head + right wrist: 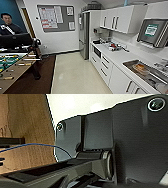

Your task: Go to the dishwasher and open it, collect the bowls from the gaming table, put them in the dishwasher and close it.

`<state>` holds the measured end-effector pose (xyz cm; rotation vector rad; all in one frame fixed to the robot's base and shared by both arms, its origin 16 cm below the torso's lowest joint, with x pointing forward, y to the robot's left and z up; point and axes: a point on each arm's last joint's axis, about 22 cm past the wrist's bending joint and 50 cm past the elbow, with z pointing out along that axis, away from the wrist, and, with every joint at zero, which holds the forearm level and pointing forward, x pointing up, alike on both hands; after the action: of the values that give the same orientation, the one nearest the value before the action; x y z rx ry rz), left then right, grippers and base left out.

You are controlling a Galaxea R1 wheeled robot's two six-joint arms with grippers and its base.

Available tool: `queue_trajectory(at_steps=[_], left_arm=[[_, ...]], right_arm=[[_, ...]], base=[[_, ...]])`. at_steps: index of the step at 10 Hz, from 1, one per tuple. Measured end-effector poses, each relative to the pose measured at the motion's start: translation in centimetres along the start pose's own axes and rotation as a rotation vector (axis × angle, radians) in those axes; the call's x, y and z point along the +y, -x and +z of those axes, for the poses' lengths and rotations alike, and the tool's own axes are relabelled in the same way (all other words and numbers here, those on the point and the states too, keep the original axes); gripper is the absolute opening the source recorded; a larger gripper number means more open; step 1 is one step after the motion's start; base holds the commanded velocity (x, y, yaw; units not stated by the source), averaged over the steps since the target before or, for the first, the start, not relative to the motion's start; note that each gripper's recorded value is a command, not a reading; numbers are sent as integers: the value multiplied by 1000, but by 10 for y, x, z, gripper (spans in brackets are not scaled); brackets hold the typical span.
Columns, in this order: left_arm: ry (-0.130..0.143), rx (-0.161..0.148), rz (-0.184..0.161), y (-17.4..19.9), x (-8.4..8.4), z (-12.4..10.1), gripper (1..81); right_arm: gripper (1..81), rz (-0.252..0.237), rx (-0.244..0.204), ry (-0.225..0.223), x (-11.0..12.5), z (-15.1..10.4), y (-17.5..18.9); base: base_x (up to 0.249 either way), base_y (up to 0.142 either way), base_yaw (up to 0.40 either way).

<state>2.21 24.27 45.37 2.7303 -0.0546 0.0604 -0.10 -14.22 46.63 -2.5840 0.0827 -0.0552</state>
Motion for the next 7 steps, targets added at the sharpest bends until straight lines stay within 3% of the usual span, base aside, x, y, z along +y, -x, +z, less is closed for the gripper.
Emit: queue_trajectory(at_steps=[7], left_arm=[[-9,1,1,-1,-6,-3,811]], right_arm=[[811,-24,-2,0,-1,1,0]], base=[[0,0,302]])
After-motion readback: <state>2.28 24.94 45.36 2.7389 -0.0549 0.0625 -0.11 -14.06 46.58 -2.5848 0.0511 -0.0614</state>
